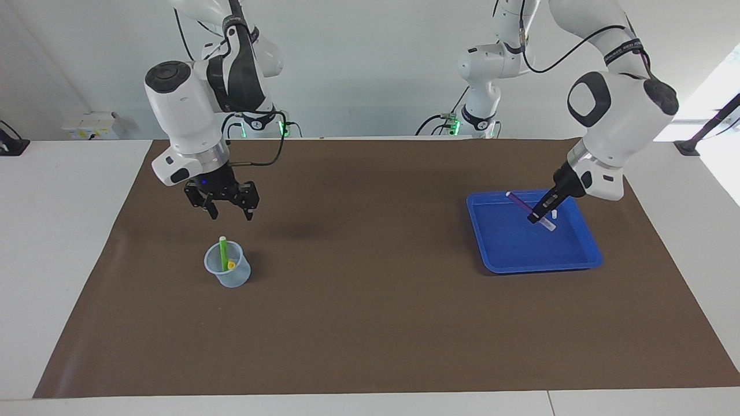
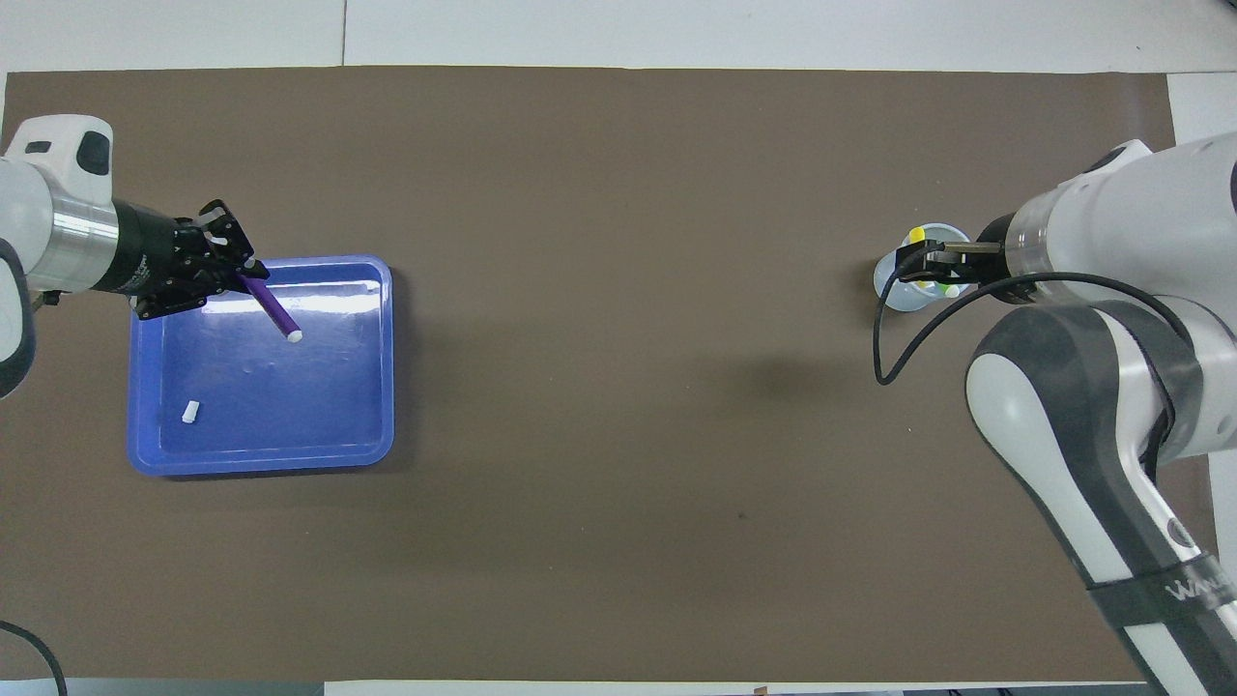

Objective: Right arm passes pens to left for tray arrangement
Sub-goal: 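Lower the purple pen into the blue tray with the left gripper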

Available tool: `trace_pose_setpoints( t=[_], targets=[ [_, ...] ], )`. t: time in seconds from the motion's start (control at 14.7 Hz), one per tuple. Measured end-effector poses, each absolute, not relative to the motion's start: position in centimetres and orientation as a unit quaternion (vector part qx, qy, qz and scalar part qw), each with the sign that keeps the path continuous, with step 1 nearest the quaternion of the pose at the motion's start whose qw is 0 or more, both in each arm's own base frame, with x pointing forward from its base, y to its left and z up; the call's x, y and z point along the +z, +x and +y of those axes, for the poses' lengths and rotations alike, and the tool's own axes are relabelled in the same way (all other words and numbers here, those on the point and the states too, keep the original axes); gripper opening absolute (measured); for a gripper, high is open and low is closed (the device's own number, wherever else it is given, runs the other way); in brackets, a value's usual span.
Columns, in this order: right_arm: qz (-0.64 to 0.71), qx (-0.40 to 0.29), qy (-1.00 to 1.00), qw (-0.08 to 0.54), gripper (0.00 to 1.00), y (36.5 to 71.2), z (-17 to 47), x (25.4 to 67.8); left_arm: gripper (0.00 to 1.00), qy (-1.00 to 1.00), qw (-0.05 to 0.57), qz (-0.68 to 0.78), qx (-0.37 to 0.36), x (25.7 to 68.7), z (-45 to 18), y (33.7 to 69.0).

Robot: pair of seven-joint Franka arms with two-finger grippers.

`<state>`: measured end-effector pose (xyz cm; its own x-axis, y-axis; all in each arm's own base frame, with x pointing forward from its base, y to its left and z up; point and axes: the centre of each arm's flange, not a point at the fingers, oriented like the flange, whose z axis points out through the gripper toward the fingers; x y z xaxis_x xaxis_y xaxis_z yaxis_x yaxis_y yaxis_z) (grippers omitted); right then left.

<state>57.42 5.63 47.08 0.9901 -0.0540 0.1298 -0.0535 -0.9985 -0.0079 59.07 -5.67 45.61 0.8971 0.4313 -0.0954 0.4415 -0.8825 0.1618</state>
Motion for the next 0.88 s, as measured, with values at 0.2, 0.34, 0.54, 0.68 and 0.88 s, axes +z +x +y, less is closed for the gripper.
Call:
trace_pose_setpoints(
  t=[0.2,0.34,0.54,0.68,0.88],
  targets=[
    [0.001,-0.078,-0.997,-0.004,0.77,57.1,4.6,44.3,0.19,0.991,0.042,0.113,-0.054,40.5,-6.2,59.5],
    [-0.015,-0.086,-0.996,-0.006,0.7,56.9,3.7,42.7,0.19,0.994,0.032,0.082,-0.064,37.7,-6.3,59.3],
    [-0.036,-0.098,-0.995,-0.009,0.67,56.7,2.3,41.0,0.19,0.995,0.029,0.067,-0.075,34.7,-7.1,58.6],
    [-0.042,-0.104,-0.994,-0.01,0.62,56.9,1.8,40.2,0.19,0.995,0.023,0.057,-0.08,33.6,-7.6,58.4],
    [-0.044,-0.112,-0.993,-0.009,0.54,57.3,1.8,39.5,0.19,0.995,0.011,0.045,-0.086,32.1,-8.1,58.3]
  ],
)
